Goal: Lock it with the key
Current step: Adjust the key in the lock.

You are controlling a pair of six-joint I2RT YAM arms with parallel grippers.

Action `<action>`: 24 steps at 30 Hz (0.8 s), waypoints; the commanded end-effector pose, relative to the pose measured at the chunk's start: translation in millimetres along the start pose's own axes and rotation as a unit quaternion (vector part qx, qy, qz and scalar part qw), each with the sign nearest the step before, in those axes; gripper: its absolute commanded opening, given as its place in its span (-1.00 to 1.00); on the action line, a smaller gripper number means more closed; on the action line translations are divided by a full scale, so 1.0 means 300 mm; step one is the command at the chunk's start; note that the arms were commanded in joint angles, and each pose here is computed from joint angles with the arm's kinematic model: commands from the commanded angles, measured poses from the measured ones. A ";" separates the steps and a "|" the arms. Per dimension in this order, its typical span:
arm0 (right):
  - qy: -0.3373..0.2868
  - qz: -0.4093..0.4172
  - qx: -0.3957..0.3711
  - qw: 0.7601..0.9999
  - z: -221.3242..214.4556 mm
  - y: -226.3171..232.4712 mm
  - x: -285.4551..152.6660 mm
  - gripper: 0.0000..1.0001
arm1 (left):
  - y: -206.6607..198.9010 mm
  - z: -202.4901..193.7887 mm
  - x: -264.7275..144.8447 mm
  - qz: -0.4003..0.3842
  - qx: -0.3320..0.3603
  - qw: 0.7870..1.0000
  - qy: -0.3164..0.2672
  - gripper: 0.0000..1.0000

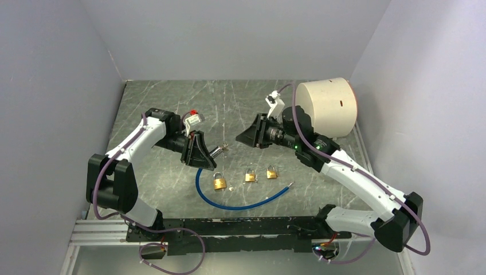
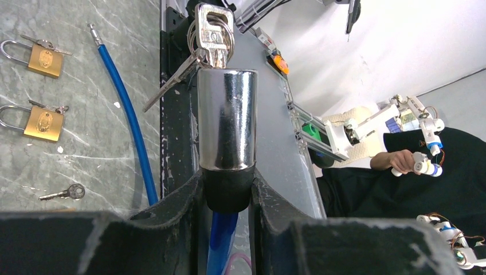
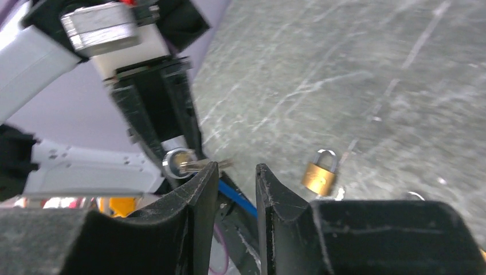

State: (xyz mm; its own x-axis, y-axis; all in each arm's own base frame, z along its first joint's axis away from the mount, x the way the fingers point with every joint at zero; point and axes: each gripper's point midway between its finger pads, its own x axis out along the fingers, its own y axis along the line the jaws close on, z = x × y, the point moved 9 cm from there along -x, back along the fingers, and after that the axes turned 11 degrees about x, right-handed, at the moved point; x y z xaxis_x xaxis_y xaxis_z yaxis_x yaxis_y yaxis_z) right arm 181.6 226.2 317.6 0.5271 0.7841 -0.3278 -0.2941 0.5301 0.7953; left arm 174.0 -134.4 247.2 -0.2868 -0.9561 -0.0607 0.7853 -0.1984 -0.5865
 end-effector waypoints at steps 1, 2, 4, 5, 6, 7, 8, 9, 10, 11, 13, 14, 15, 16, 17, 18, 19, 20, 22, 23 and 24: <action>0.012 0.148 -0.057 0.987 0.001 0.131 -0.010 -0.36 | -0.069 0.071 0.013 -0.022 -0.018 0.997 -0.079 -0.95; 0.019 0.152 -0.062 0.986 -0.001 0.136 -0.005 -0.37 | -0.070 0.071 0.013 -0.022 -0.018 0.996 -0.079 -0.95; 0.033 0.160 -0.069 0.984 -0.008 0.147 0.008 -0.43 | -0.071 0.072 0.013 -0.022 -0.017 0.996 -0.079 -0.95; 0.041 0.166 -0.075 0.982 -0.013 0.157 0.015 -0.46 | -0.072 0.072 0.013 -0.022 -0.017 0.997 -0.079 -0.95; 0.048 0.168 -0.080 0.981 -0.017 0.165 0.023 -0.49 | -0.071 0.072 0.013 -0.022 -0.018 0.996 -0.079 -0.95; 0.053 0.169 -0.083 0.981 -0.024 0.171 0.032 -0.51 | -0.071 0.071 0.013 -0.022 -0.019 0.996 -0.079 -0.95; 0.057 0.167 -0.086 0.981 -0.028 0.176 0.041 -0.54 | -0.071 0.072 0.013 -0.022 -0.017 0.997 -0.079 -0.95; 0.062 0.164 -0.085 0.981 -0.030 0.178 0.050 -0.56 | -0.072 0.071 0.013 -0.022 -0.018 0.997 -0.079 -0.95; 0.068 0.162 -0.085 0.981 -0.034 0.180 0.058 -0.59 | -0.073 0.072 0.013 -0.022 -0.018 0.996 -0.079 -0.95; 0.073 0.162 -0.084 0.980 -0.037 0.181 0.065 -0.63 | -0.075 0.072 0.013 -0.022 -0.017 0.997 -0.079 -0.95; 0.078 0.161 -0.080 0.981 -0.040 0.181 0.071 -0.70 | -0.075 0.072 0.013 -0.022 -0.016 0.997 -0.078 -0.95; 0.077 0.161 -0.078 0.981 -0.041 0.182 0.072 -0.71 | -0.075 0.072 0.012 -0.022 -0.016 0.997 -0.079 -0.95; 0.076 0.164 -0.077 0.981 -0.041 0.186 0.067 -0.71 | -0.075 0.072 0.013 -0.022 -0.016 0.997 -0.079 -0.95; 0.075 0.164 -0.074 0.981 -0.041 0.186 0.064 -0.71 | -0.074 0.072 0.012 -0.022 -0.017 0.996 -0.079 -0.95; 0.073 0.165 -0.073 0.981 -0.042 0.189 0.060 -0.71 | -0.074 0.072 0.013 -0.022 -0.017 0.997 -0.079 -0.95; 0.071 0.165 -0.071 0.981 -0.040 0.191 0.056 -0.71 | -0.074 0.072 0.013 -0.022 -0.016 0.997 -0.079 -0.95; 0.072 0.167 -0.070 0.981 -0.040 0.195 0.053 -0.71 | -0.073 0.072 0.013 -0.022 -0.016 0.997 -0.078 -0.95; 0.073 0.169 -0.071 0.980 -0.039 0.199 0.051 -0.71 | -0.072 0.072 0.013 -0.022 -0.017 0.996 -0.079 -0.95; 0.076 0.173 -0.069 0.980 -0.042 0.206 0.053 -0.71 | -0.069 0.070 0.013 -0.021 -0.019 0.997 -0.078 -0.95; 0.079 0.176 -0.067 0.979 -0.043 0.210 0.055 -0.71 | -0.069 0.070 0.013 -0.021 -0.019 0.997 -0.078 -0.95; 0.082 0.180 -0.063 0.978 -0.043 0.216 0.058 -0.72 | -0.069 0.070 0.013 -0.021 -0.019 0.997 -0.078 -0.95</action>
State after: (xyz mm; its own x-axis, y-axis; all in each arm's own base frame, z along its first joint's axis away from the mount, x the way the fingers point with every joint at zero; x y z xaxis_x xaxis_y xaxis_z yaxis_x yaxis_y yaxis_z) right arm 172.0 271.9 326.7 0.3064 0.9245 -0.2266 -0.4856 0.3566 0.7981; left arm 173.7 -133.8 247.4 -0.2868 -0.9558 -0.0641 0.7831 -0.1953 -0.5905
